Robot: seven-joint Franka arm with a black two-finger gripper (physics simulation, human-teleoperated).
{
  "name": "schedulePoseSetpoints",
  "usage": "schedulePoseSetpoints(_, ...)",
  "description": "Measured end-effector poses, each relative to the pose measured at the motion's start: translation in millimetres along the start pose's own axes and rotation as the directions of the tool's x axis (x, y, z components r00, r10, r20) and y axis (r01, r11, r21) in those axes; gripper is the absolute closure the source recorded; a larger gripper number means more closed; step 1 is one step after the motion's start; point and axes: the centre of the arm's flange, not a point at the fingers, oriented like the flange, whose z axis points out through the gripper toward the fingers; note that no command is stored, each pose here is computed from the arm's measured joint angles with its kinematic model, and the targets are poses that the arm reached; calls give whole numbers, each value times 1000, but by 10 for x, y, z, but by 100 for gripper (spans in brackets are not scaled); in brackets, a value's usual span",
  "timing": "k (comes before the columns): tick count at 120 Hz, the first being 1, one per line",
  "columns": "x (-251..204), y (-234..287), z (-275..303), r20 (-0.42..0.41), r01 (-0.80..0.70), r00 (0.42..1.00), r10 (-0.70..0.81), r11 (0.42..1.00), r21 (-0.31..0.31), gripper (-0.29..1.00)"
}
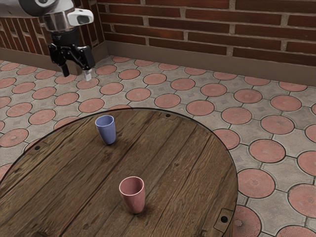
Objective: Place the right cup onto the left cup
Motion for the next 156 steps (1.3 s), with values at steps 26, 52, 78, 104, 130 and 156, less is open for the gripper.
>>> schedulePoseSetpoints(26, 59, 208, 50, -5, -18, 1000, 18, 1000, 11, 0)
schedulePoseSetpoints(52, 202, 457, 829, 78, -56, 995, 55, 998, 9, 0)
schedulePoseSetpoints(78, 406, 844, 1618, 100, -116, 988, 115, 993, 5, 0)
schedulePoseSetpoints(104, 41, 1063, 2060, 86, -140, 987, 139, 990, -1, 0)
schedulePoseSetpoints(130, -224, 1384, 2195, 43, -167, 985, 167, 986, 5, 0)
schedulePoseSetpoints(156, -420, 1786, 2224, 18, -195, 981, 195, 981, 8, 0)
